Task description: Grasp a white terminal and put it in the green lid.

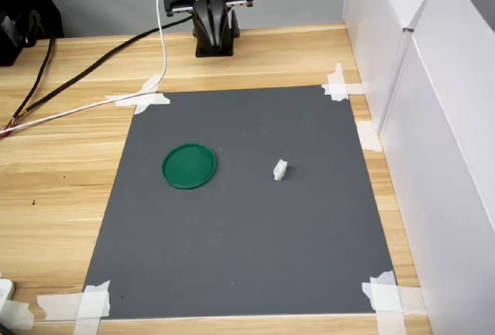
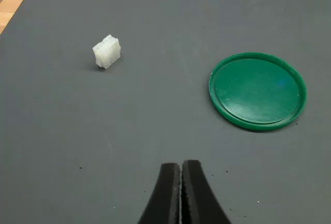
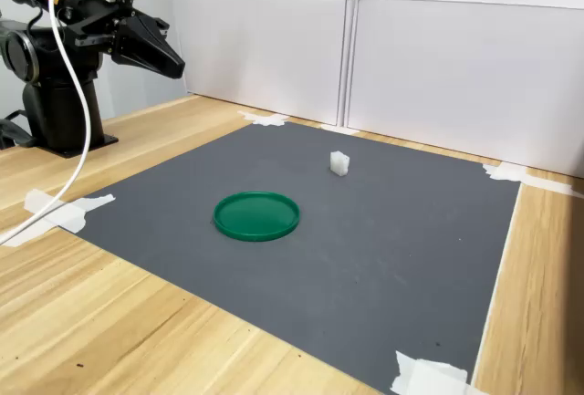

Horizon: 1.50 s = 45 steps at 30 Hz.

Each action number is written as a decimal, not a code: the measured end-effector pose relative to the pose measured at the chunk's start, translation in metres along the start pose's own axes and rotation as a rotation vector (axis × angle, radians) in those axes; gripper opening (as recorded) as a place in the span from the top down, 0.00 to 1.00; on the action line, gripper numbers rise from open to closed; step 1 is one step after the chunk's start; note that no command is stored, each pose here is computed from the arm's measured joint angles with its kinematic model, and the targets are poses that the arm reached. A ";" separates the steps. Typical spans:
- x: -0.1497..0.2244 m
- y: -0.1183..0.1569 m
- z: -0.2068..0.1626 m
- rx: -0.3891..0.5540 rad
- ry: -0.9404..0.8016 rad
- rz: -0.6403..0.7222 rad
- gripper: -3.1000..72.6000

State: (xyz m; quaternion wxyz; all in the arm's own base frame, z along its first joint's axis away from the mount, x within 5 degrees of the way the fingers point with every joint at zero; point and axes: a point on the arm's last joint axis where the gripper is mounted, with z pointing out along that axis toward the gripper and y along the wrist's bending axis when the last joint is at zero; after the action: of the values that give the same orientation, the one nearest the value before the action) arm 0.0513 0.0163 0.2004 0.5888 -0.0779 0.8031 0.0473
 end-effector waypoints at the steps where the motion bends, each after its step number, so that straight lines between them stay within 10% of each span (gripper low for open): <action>1: 0.000 0.000 0.000 0.000 0.000 0.000 0.98; 18: -0.004 0.000 0.001 -0.004 0.016 -0.036 0.98; 35: -0.128 -0.014 0.034 -0.049 0.093 -0.075 0.98; 45: -0.159 0.010 0.081 -0.246 0.239 -0.390 0.98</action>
State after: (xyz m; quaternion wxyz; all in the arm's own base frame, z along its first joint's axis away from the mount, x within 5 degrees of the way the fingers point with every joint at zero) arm 0.1718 0.0509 0.3271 0.4738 -0.3074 0.8249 0.0208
